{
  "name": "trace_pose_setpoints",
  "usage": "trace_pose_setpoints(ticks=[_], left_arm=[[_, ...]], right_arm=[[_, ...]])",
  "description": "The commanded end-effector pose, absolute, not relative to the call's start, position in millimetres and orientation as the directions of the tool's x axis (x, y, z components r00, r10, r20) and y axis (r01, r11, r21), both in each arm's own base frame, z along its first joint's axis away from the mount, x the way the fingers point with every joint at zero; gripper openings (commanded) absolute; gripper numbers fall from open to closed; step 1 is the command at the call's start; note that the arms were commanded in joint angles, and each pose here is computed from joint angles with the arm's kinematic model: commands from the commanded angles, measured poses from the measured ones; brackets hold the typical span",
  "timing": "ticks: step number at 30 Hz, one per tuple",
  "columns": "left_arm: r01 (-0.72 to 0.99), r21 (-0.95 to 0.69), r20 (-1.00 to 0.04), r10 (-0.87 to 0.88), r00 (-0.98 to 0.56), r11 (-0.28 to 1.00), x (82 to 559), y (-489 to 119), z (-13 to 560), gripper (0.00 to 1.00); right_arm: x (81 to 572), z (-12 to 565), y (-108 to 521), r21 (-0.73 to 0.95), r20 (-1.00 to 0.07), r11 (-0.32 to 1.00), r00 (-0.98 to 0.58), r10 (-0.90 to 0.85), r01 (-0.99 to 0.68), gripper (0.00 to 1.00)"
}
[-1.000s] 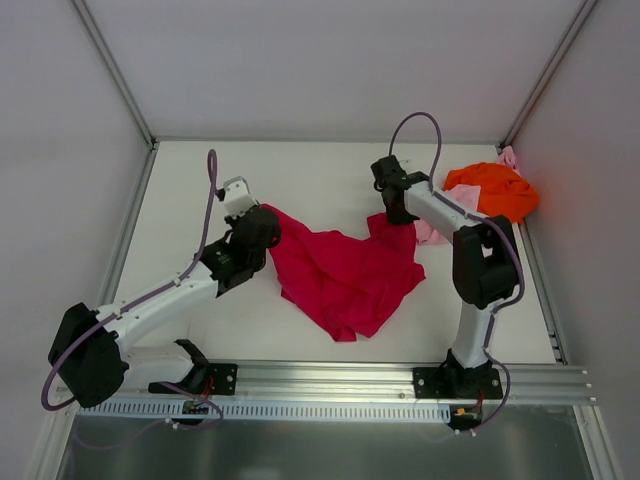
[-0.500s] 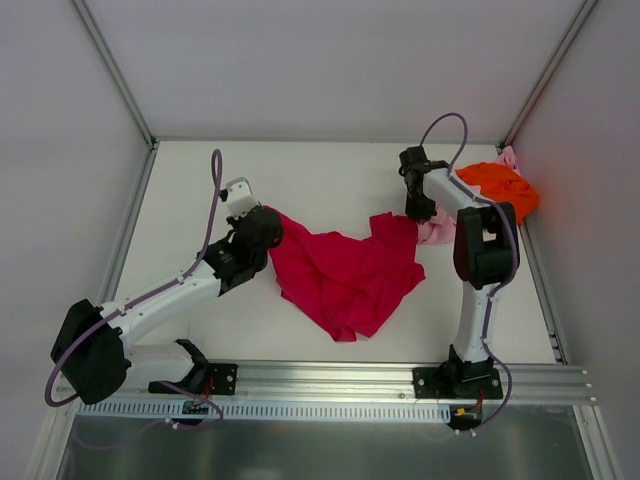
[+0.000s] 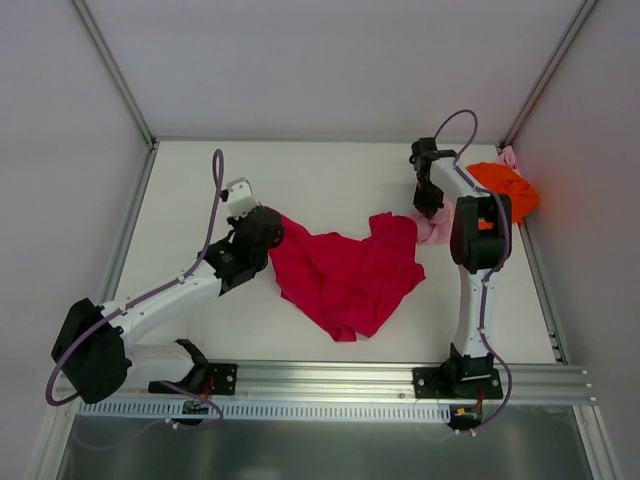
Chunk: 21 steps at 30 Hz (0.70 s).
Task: Fold and stack the t-shirts
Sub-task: Flatten out the tshirt
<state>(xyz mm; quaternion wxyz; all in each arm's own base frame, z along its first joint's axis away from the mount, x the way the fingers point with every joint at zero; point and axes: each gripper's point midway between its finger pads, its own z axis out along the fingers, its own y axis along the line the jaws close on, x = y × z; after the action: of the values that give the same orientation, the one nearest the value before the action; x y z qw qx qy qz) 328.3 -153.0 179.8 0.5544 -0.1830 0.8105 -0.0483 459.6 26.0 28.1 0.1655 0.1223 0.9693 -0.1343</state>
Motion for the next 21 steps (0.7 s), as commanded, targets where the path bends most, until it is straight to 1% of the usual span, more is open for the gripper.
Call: trace_pose_setpoints(ticks=[1,2,3,5,6,7,11,15,16,18,19,21], left_arm=[[-0.257,-0.292,-0.887,-0.361,-0.287,0.921,330,-149,187,0.00],[-0.259,-0.288,-0.886,-0.359,-0.292,0.922,330,-149,185,0.00],[-0.258,-0.286,-0.886,-0.357,-0.296,0.923,330,-149,184,0.00],[-0.257,-0.288,-0.884,-0.359,-0.298,0.922,329,-149,183,0.00],[-0.257,-0.287,-0.884,-0.359,-0.299,0.923,329,-149,183,0.00],[-0.257,-0.291,-0.883,-0.362,-0.299,0.922,329,-149,183,0.00],[-0.254,-0.292,-0.879,-0.364,-0.309,0.922,329,-151,180,0.00],[-0.255,-0.290,-0.878,-0.362,-0.312,0.922,326,-149,176,0.00],[-0.254,-0.292,-0.880,-0.363,-0.307,0.922,326,-148,176,0.00],[-0.251,-0.292,-0.878,-0.363,-0.312,0.923,326,-149,176,0.00],[-0.249,-0.296,-0.877,-0.366,-0.310,0.922,326,-150,177,0.00],[-0.242,-0.300,-0.875,-0.368,-0.316,0.923,326,-152,176,0.00]], right_arm=[[466,46,5,-0.203,-0.367,0.907,-0.888,0.278,0.368,0.09],[464,46,-1,-0.211,-0.357,0.901,-0.888,0.290,0.379,0.09],[470,54,-8,-0.206,-0.375,0.893,-0.875,0.305,0.399,0.09],[471,54,-25,-0.194,-0.362,0.883,-0.868,0.340,0.427,0.08],[473,60,-39,-0.183,-0.376,0.869,-0.849,0.371,0.460,0.08],[474,62,-39,-0.164,-0.380,0.863,-0.838,0.391,0.477,0.07],[473,69,-72,-0.119,-0.427,0.793,-0.752,0.502,0.597,0.06],[464,82,-118,-0.152,-0.470,0.705,-0.678,0.565,0.693,0.05],[460,75,-122,-0.145,-0.476,0.688,-0.660,0.581,0.711,0.04],[456,94,-132,-0.113,-0.546,0.647,-0.592,0.593,0.754,0.03],[454,92,-133,-0.114,-0.564,0.644,-0.583,0.585,0.756,0.03],[451,108,-140,-0.137,-0.614,0.624,-0.560,0.556,0.770,0.03]])
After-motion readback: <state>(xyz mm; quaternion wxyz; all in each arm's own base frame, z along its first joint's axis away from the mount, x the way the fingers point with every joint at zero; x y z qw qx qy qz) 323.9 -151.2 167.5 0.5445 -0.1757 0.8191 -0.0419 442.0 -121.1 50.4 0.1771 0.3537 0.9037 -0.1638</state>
